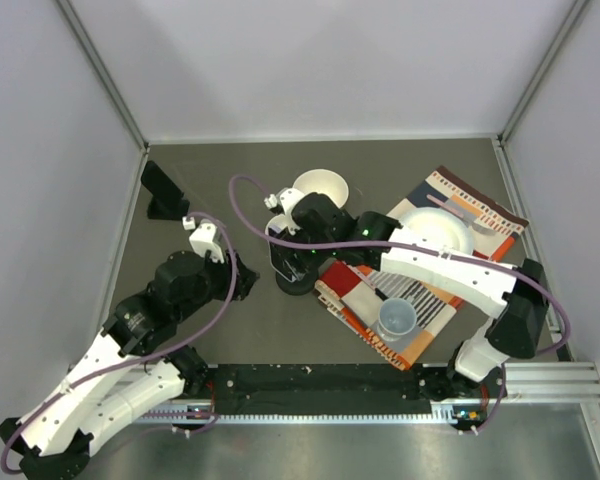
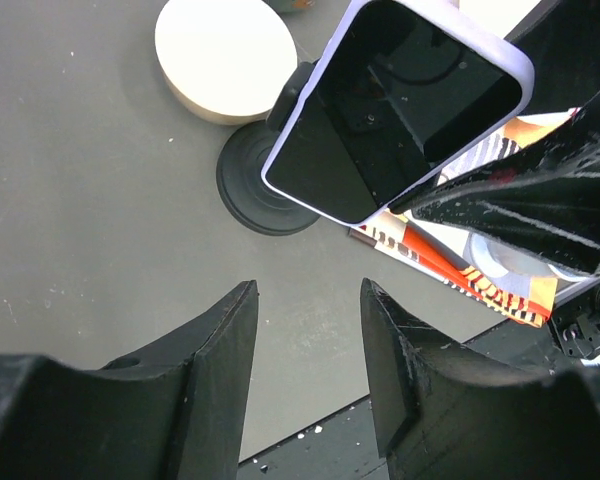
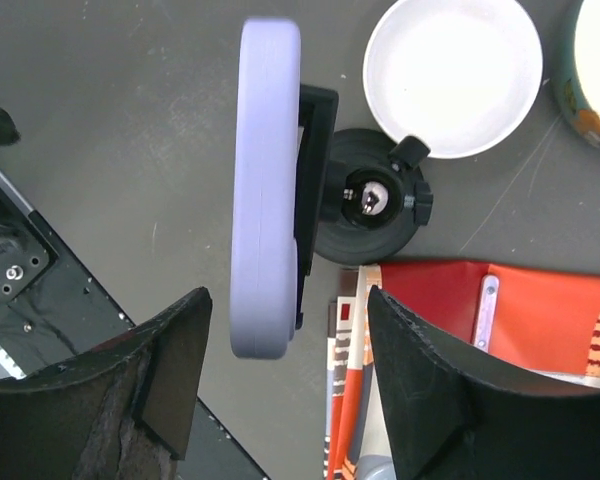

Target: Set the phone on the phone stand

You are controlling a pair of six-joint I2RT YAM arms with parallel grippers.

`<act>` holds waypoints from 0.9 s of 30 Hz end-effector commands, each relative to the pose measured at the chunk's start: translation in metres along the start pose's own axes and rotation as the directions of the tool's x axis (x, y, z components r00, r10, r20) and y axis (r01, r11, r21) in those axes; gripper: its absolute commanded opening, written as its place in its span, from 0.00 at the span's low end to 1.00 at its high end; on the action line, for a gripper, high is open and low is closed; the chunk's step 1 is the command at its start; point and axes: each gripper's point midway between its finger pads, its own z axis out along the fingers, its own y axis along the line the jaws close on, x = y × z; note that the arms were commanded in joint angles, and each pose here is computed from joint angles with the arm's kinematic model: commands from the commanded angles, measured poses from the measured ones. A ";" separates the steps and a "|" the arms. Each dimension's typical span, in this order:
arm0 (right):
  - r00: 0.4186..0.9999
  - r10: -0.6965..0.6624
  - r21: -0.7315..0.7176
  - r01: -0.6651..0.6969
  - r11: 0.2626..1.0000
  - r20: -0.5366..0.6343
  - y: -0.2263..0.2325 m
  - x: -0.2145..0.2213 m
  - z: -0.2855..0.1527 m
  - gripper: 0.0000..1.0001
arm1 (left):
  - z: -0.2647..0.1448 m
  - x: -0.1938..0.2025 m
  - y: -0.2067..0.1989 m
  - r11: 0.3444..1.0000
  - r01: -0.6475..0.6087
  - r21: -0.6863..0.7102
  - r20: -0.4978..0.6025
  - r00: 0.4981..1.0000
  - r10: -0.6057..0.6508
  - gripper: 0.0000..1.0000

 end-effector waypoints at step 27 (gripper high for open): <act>0.947 0.029 -0.245 0.052 0.968 0.319 0.021 -0.024 0.001 0.00 | -0.016 -0.024 -0.025 0.989 -0.042 0.139 0.097 0.995 0.029 0.64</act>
